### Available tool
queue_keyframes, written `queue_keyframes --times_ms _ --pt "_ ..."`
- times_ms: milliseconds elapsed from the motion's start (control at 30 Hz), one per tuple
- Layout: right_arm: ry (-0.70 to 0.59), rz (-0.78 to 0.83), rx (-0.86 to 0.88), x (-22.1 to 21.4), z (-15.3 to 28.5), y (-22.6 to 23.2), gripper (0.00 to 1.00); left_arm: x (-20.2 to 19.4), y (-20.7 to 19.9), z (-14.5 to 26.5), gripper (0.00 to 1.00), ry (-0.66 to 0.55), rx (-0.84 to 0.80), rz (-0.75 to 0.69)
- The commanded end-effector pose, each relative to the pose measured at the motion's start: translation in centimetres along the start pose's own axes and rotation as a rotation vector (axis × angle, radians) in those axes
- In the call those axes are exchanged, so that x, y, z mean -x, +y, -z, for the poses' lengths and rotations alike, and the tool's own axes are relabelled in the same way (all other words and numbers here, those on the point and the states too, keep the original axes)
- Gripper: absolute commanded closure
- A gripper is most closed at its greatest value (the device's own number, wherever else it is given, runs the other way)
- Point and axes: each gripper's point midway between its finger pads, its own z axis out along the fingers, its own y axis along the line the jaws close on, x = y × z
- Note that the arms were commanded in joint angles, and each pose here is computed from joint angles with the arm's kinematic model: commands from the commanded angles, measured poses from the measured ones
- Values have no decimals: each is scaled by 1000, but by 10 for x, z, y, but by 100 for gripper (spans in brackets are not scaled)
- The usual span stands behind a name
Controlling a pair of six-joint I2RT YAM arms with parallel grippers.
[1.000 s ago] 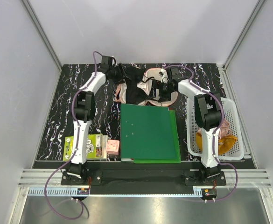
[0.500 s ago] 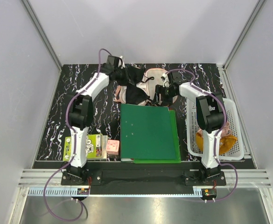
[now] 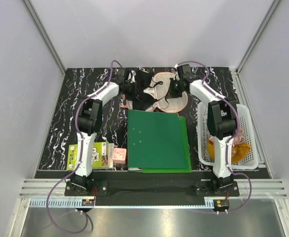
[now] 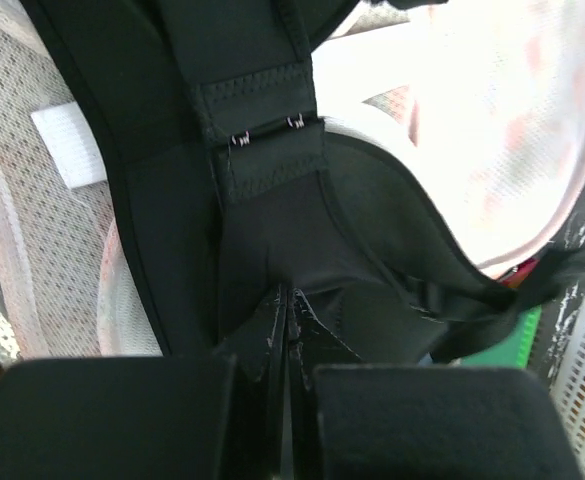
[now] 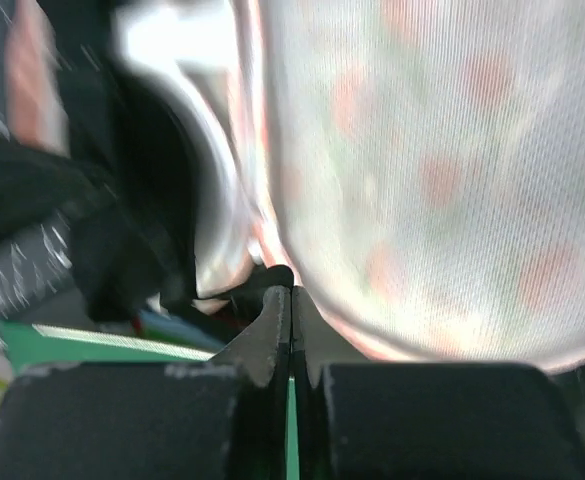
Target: Place the bra in the laundry bag and zip it closed
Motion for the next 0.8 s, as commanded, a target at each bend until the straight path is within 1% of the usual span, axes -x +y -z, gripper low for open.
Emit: queue_keyframes --times_ms 0,67,100,167,233,367,467,567,600,667,700,733,767 --pt "-170 -38 -32 63 -3 14 100 4 8 -4 99 -21 23 -53" --pt "-179 -49 -45 70 -16 11 100 5 10 -5 100 -24 31 -56" --pt "-211 -42 -36 84 -14 15 100 7 8 -4 99 -30 29 -60" --pt "-240 -38 -46 97 -23 13 100 8 7 -4 100 -30 25 -59" --pt "-249 -24 -61 101 -31 9 100 8 7 -5 100 -28 23 -56" --pt "-233 23 -63 102 -56 -1 96 8 9 -6 100 -31 32 -61" --pt "-229 28 -76 102 -62 -8 96 12 8 -6 100 -38 26 -62" --pt "-224 30 -109 101 -59 -16 94 20 0 -4 100 -54 10 -58" --pt "-221 33 -119 101 -57 -17 87 24 -1 -2 99 -64 9 -59" --pt "-223 42 -164 104 -47 -23 74 31 -7 3 93 -79 1 -61" --pt "-223 46 -181 105 -43 -26 70 35 -11 8 91 -92 1 -63" --pt "-229 49 -201 109 -37 -29 65 38 -13 13 83 -101 6 -61" --pt "-227 58 -216 114 -27 -28 61 42 -16 17 79 -113 4 -57"
